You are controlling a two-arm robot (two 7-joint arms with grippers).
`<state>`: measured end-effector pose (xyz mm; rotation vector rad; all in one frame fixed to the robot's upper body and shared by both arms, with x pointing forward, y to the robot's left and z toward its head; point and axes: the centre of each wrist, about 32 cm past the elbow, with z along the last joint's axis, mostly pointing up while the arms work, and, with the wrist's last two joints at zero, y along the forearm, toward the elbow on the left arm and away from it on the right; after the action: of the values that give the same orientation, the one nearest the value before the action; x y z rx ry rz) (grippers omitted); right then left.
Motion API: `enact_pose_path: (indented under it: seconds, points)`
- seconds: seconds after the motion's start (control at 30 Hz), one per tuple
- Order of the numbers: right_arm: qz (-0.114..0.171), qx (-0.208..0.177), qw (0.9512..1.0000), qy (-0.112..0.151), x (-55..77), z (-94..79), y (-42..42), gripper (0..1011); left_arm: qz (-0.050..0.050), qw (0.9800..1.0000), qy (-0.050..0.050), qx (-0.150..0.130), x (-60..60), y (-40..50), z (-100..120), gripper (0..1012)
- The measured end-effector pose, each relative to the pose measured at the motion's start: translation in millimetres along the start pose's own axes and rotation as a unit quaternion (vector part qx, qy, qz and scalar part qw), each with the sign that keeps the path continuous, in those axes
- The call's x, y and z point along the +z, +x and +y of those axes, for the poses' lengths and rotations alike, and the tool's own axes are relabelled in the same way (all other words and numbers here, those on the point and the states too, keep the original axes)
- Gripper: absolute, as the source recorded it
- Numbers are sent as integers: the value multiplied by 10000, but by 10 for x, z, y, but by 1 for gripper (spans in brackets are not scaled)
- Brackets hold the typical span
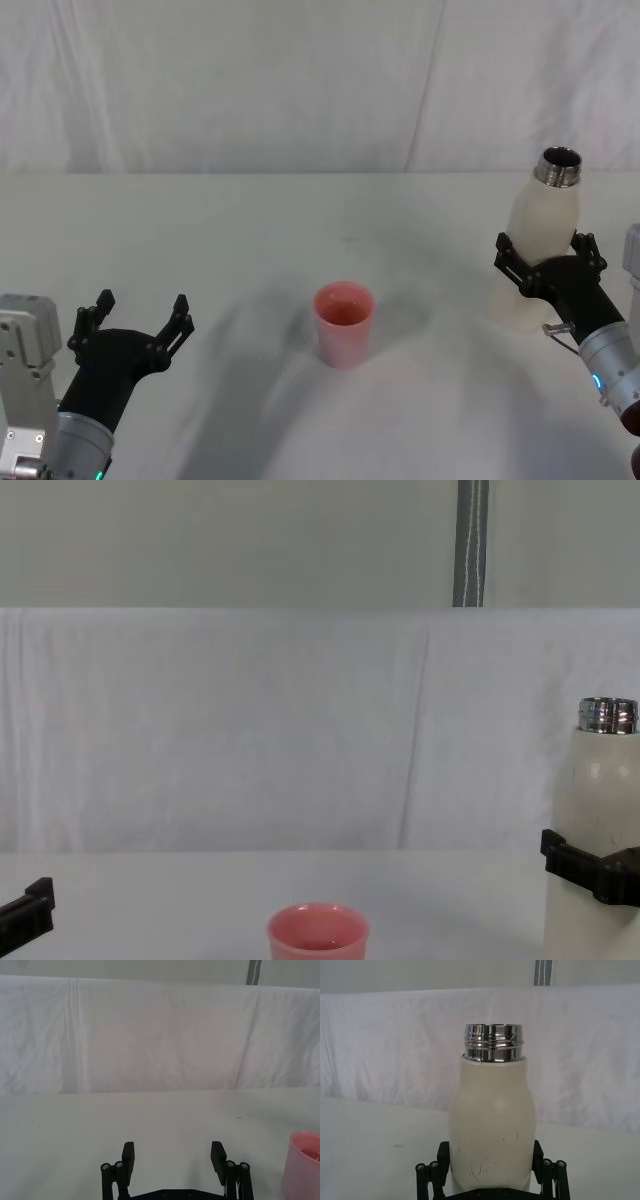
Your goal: Grasp the thermos with one hand and pour water into the cup lid.
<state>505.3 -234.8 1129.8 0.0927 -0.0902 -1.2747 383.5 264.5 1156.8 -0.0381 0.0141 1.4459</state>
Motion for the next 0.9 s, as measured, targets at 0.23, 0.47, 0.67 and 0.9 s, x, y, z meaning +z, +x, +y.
enact_pose_path:
  seconds: [0.23,0.47,0.67,0.9]
  points:
    - [-5,1,10000,0,1,0,1,1001,0,10000,0,0,0,0,0,1001]
    - [7,-9,10000,11,12,-11,4,1001,0,10000,0,0,0,0,0,1001]
    - [6,4,10000,-2,29,-27,17,1001,0,10000,0,0,0,0,0,1001]
    - [-6,45,10000,-32,47,-50,21,1001,0,10000,0,0,0,0,0,1001]
